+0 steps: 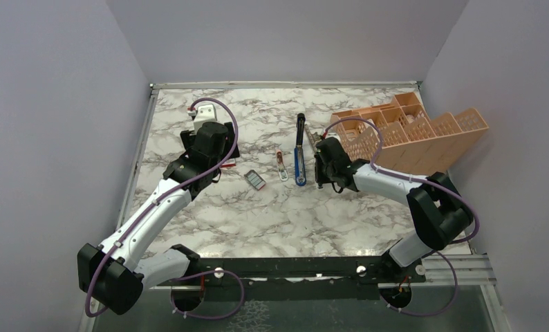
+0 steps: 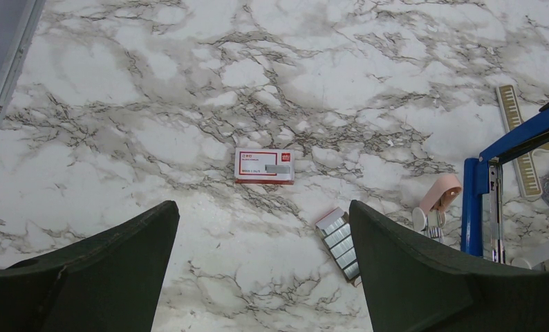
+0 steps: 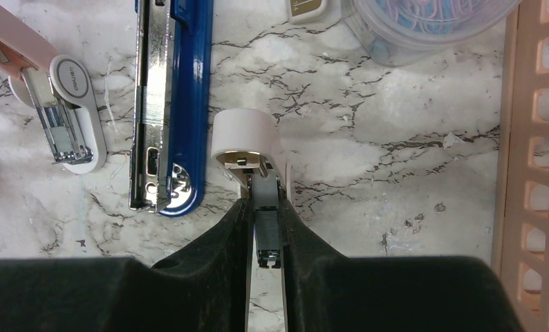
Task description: Load the staples into the stapler
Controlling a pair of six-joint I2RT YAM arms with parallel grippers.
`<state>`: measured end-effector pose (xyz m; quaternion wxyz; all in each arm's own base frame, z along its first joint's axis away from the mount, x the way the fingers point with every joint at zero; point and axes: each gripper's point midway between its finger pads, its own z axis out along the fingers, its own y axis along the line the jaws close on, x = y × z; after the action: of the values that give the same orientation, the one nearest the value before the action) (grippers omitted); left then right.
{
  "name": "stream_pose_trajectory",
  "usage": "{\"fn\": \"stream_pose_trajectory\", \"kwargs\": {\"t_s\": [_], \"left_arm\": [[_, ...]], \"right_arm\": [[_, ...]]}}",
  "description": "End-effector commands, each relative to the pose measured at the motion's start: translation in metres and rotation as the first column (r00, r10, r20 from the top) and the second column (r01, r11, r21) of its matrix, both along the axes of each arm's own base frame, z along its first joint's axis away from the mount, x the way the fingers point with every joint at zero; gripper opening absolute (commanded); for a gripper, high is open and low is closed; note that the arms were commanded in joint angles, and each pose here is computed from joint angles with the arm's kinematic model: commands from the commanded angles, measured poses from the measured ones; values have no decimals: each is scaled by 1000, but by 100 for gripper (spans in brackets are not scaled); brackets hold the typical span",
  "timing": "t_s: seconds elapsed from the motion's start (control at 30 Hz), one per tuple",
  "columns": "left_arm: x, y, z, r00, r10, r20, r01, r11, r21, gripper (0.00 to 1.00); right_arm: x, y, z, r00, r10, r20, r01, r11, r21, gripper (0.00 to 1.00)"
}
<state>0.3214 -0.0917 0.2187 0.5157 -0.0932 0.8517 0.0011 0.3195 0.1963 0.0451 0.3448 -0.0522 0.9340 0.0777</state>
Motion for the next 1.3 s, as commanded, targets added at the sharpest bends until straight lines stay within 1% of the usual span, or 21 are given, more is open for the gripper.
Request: {"fn": "stream_pose_trajectory", "kwargs": {"t_s": [0.0, 0.6, 1.27], "left_arm": [[2, -1, 2, 1000, -6, 9, 6, 1000, -13, 93], [2, -2, 1, 1000, -6, 7, 6, 1000, -15, 93], [2, -3, 1, 1000, -8, 7, 8, 1000, -22, 93]], "right_arm": [[3, 3, 2, 1000, 15, 23, -16, 1000, 17, 23], [-1, -1, 5, 996, 57, 68, -57, 998, 12, 23], [-14, -6, 3, 997, 60, 43, -61, 998, 19, 24]]}}
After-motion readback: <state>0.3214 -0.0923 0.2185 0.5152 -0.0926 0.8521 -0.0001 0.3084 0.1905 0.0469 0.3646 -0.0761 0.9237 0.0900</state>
